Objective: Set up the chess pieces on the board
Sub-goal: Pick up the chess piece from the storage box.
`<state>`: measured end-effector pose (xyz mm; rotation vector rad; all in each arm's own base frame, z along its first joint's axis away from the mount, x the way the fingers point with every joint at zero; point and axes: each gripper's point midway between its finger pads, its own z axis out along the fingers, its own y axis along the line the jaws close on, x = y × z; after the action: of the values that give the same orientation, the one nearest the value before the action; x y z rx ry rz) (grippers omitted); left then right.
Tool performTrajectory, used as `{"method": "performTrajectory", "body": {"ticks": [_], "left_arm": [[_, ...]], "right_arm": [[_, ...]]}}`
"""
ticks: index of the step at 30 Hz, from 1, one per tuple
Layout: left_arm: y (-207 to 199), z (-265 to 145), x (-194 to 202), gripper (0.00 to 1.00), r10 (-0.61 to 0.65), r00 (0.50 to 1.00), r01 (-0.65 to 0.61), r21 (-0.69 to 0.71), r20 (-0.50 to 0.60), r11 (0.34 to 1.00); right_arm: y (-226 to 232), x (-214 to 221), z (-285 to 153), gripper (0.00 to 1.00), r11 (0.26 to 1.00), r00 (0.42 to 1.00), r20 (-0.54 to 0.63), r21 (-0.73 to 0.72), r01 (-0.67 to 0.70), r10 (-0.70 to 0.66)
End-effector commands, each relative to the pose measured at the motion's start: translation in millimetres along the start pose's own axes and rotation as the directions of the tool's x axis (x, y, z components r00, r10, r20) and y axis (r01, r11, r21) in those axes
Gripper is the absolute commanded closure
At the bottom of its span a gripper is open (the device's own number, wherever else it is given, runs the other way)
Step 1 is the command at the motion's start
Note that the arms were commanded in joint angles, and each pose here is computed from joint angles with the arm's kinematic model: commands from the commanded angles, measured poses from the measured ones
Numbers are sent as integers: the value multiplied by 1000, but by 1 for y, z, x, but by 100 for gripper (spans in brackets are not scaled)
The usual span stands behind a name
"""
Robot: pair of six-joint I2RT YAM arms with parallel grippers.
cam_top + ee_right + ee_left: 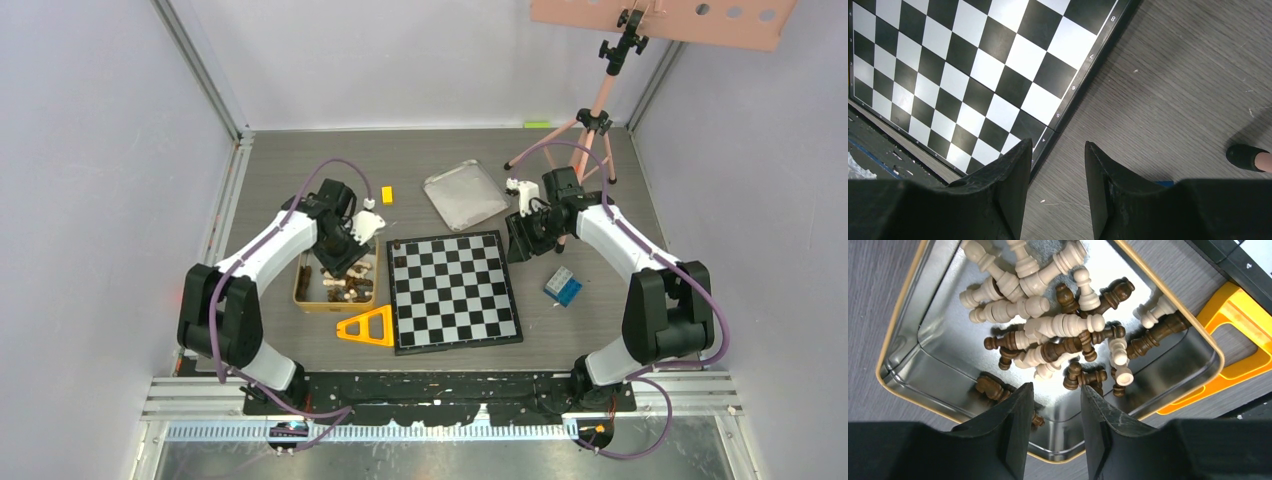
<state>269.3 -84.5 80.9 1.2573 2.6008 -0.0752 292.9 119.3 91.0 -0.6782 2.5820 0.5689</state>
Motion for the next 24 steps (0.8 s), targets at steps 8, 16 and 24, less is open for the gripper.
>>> {"method": "performTrajectory", "body": {"ticks": [8, 16, 24], "left_arm": [[4, 19, -20, 62, 82, 995, -83, 6, 47, 997], [-1, 32, -14, 66, 132, 991, -132, 15, 6, 991], [-6, 39, -10, 68, 160, 987, -160, 34, -11, 987]], "right_arm": [[2, -4, 0, 51, 1000, 1000, 2, -21, 17, -17], [2, -3, 1, 51, 999, 1000, -6, -27, 16, -16], [2, -2, 2, 51, 999, 1000, -15, -35, 12, -12]]}}
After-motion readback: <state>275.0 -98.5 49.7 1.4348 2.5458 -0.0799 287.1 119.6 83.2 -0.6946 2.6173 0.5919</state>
